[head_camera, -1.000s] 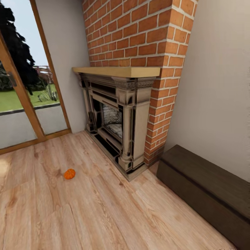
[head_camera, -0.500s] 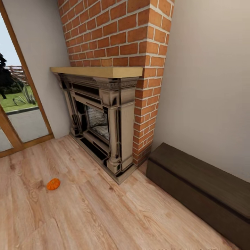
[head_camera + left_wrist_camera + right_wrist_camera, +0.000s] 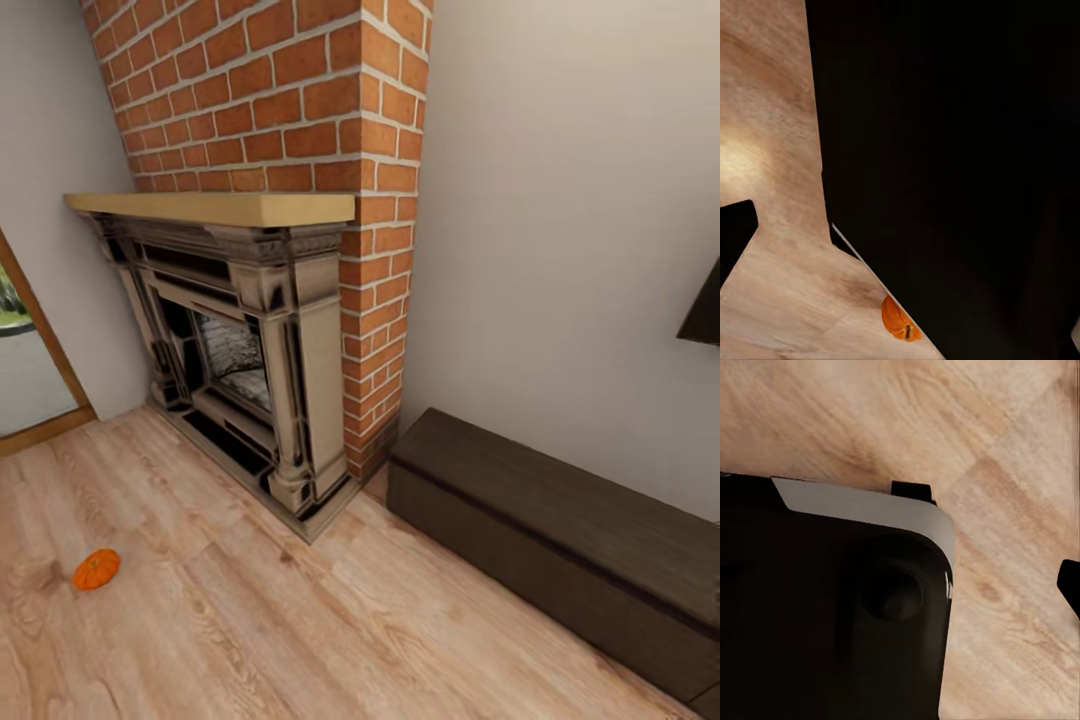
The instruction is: Place each of the two pumpkins and all three candles from the living room inside a cabinet in the living room (use any cabinet), then make sure every cabinet is closed, and position the cauldron so it is next to a table in the living room.
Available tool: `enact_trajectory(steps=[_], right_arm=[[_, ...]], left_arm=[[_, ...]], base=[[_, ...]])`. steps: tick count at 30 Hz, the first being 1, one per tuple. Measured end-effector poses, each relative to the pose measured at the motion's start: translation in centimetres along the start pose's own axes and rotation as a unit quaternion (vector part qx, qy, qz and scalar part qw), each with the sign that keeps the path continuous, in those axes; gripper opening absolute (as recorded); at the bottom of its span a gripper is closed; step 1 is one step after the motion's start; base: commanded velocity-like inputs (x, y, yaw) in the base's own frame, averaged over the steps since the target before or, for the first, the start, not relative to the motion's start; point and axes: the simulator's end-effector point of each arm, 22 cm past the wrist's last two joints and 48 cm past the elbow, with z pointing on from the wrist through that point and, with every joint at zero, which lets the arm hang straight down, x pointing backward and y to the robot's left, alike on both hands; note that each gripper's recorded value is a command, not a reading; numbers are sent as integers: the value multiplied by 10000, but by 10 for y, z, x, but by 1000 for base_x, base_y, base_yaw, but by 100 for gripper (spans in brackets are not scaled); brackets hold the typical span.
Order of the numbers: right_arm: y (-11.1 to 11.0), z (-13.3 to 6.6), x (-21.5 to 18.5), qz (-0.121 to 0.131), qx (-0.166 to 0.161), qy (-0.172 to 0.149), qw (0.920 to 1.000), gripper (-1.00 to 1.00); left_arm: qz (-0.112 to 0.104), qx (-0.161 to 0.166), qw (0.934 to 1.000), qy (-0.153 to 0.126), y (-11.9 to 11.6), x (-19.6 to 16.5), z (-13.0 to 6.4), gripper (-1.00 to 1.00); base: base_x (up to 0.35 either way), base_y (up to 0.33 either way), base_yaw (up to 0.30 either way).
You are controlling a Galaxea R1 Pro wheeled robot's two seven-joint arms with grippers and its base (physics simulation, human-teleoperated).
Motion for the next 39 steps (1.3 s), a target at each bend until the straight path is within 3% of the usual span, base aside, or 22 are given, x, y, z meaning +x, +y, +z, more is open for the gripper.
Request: enact_trajectory(steps=[10, 39], right_arm=[[0, 0, -3, -6, 3, -41, 10000, 100], [1, 0, 5, -7, -9, 64, 10000, 100]], left_arm=[[15, 7, 10000, -37, -1, -3, 0, 100], [16, 7, 10000, 81, -1, 6, 0, 100]], base=[[308, 0, -276], [7, 0, -160]])
